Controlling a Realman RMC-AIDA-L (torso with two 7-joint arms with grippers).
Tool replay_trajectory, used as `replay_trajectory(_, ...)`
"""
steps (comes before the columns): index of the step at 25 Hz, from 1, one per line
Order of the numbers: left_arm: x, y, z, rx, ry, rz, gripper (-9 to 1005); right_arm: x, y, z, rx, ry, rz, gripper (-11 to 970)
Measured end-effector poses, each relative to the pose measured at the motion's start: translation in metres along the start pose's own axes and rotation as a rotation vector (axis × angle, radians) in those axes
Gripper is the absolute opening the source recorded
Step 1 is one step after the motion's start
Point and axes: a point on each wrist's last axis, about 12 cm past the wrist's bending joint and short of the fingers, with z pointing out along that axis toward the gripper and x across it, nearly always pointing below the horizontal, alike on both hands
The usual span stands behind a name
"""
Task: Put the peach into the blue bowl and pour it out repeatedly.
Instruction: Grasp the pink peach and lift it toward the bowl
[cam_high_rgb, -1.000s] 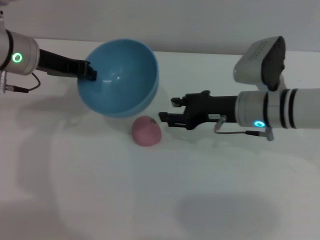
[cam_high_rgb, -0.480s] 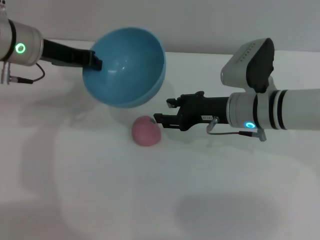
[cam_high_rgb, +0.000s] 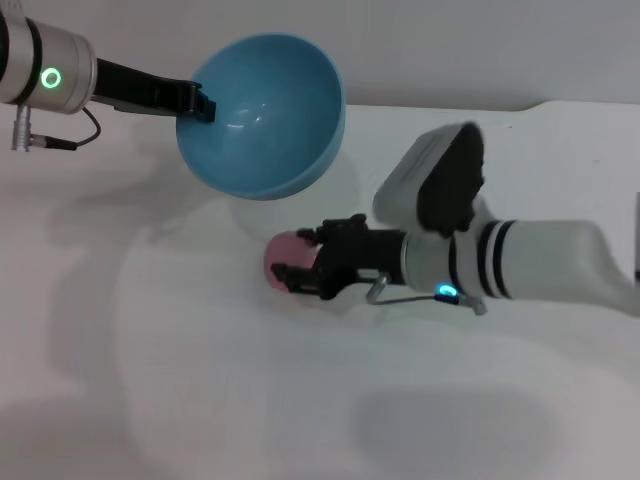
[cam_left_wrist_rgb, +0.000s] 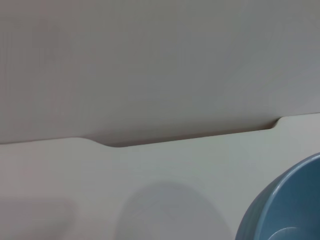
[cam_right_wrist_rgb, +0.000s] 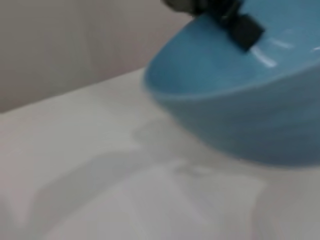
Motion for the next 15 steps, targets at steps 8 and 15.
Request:
replay_trajectory(8, 0.0, -0.001, 0.0, 0.002, 0.0, 0.003, 0, 0.007, 0.007, 0.005, 0.034, 0.016, -0.045, 594)
replay_trajectory(15, 0.0, -0.001, 0.0, 0.002, -0.001, 0.006, -1, 0.012, 0.002, 0.001, 0.069, 0.002, -0.024, 593)
